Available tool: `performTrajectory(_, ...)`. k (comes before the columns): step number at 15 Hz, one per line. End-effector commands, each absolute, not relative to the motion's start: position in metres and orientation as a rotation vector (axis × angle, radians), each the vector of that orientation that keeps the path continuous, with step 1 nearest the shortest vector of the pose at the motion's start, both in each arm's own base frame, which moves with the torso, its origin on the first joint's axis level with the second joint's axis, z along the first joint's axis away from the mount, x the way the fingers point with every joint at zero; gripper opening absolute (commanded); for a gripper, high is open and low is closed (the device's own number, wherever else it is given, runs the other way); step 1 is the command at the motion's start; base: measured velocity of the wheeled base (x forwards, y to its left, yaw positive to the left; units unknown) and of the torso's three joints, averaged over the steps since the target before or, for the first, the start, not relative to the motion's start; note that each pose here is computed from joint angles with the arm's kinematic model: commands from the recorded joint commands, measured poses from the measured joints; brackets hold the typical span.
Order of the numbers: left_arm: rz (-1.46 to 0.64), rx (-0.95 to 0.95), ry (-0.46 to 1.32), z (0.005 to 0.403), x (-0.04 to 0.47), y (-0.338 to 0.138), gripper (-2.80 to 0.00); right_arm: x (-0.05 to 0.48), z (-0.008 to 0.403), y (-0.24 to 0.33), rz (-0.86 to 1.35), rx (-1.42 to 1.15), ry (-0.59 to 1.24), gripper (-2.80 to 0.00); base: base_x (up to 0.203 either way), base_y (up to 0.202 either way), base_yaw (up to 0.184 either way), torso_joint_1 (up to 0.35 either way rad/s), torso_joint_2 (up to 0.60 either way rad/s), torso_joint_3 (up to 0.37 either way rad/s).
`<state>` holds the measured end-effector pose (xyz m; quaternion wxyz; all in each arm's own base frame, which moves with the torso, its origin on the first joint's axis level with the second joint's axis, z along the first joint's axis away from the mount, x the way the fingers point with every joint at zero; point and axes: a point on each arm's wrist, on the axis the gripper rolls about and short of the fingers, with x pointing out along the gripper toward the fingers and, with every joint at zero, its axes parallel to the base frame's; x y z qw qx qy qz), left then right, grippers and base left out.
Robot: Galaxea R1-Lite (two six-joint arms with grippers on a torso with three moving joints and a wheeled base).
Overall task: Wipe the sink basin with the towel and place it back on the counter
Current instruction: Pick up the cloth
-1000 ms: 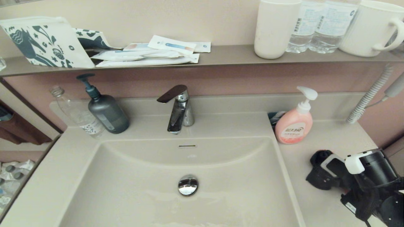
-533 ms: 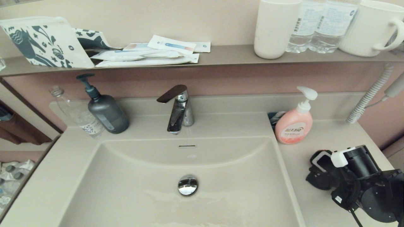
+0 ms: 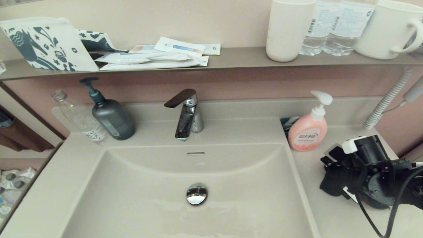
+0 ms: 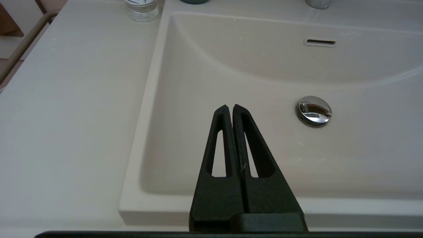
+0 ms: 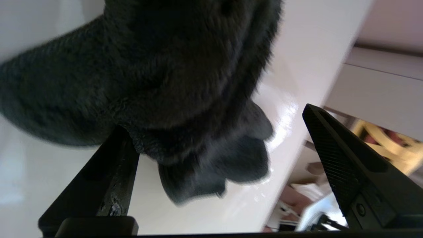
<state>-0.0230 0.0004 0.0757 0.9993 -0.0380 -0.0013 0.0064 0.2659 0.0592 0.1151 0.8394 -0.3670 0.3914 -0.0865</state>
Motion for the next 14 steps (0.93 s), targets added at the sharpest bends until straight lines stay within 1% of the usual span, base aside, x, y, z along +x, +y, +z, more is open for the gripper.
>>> performTrajectory(1,0.013,-0.077,-0.001,0.075,-0.023,0.000,-2.80,0.273,0.105,0.057,-0.170,-0.765,0.861,0.00,0.000,0.000,0.000,0.000,0.00,0.000)
performTrajectory(2,0.014,-0.077,-0.002,0.076,-0.023,0.000,-2.80,0.276,0.101,0.054,-0.134,-0.728,0.874,-2.08,0.000,0.000,0.000,0.000,0.00,0.000)
performTrajectory(3,0.014,-0.078,-0.002,0.076,-0.023,0.000,-2.80,0.280,0.101,0.051,-0.110,-0.688,0.872,-2.80,0.000,0.000,0.000,0.000,0.00,0.000)
performTrajectory(10,0.012,-0.077,0.000,0.075,-0.023,0.000,-2.80,0.288,0.112,0.045,-0.055,-0.549,0.824,-2.80,0.000,0.000,0.000,0.000,0.00,0.000)
performTrajectory(13,0.013,-0.077,0.000,0.075,-0.023,0.000,-2.80,0.274,0.132,0.043,-0.016,-0.463,0.794,-2.80,0.000,0.000,0.000,0.000,0.00,0.000)
performTrajectory(14,0.012,-0.077,-0.002,0.076,-0.023,0.000,-2.80,0.264,0.145,0.042,0.003,-0.424,0.790,-2.80,0.000,0.000,0.000,0.000,0.00,0.000)
